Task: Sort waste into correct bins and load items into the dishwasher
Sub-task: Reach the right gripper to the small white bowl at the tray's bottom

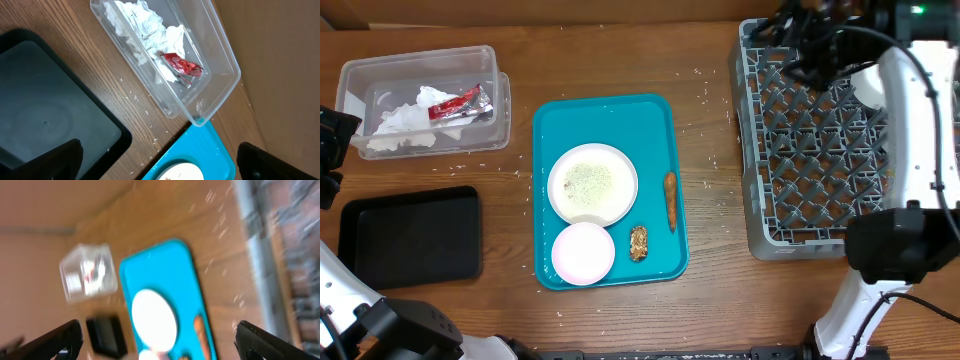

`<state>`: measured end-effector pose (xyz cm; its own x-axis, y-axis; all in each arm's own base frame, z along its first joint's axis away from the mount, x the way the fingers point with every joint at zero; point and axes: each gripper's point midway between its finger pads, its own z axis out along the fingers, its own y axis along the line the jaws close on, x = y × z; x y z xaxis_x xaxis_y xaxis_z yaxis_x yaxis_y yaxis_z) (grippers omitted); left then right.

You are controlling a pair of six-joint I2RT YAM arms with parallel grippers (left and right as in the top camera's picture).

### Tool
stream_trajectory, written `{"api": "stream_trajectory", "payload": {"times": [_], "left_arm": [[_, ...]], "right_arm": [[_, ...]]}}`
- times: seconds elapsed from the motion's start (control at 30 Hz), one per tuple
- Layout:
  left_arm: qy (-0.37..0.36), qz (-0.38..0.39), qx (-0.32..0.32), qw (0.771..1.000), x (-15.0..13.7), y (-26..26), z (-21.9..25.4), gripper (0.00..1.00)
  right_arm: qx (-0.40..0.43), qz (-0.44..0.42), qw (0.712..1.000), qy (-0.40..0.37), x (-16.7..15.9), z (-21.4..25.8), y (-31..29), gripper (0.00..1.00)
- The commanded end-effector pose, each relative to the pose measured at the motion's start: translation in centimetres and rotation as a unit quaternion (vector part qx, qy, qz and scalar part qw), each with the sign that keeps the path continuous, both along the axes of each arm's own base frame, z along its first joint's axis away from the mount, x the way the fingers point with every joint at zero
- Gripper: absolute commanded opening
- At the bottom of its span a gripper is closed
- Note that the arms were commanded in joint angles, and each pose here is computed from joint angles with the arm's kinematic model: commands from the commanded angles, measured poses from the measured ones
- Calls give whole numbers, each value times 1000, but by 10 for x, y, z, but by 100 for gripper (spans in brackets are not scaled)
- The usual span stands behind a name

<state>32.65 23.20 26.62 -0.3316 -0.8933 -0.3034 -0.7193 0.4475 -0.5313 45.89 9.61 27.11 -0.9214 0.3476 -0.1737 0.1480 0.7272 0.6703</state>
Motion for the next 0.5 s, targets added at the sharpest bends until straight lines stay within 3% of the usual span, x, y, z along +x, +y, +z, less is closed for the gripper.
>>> {"api": "stream_trajectory", "payload": {"times": [0.0,0.27,0.47], "left_arm": [[-2,-10,-5,1000,3,-2,-2,100],[-2,-10,-5,1000,3,-2,-2,100],[2,-10,-9,1000,1,-3,-3,100]], "right_arm": [[-32,62,997,-23,-21,12,40,100],[-231,113,966,15,-73,-33,106,100],[-296,111,947,49,-106,-68,138,100]]}}
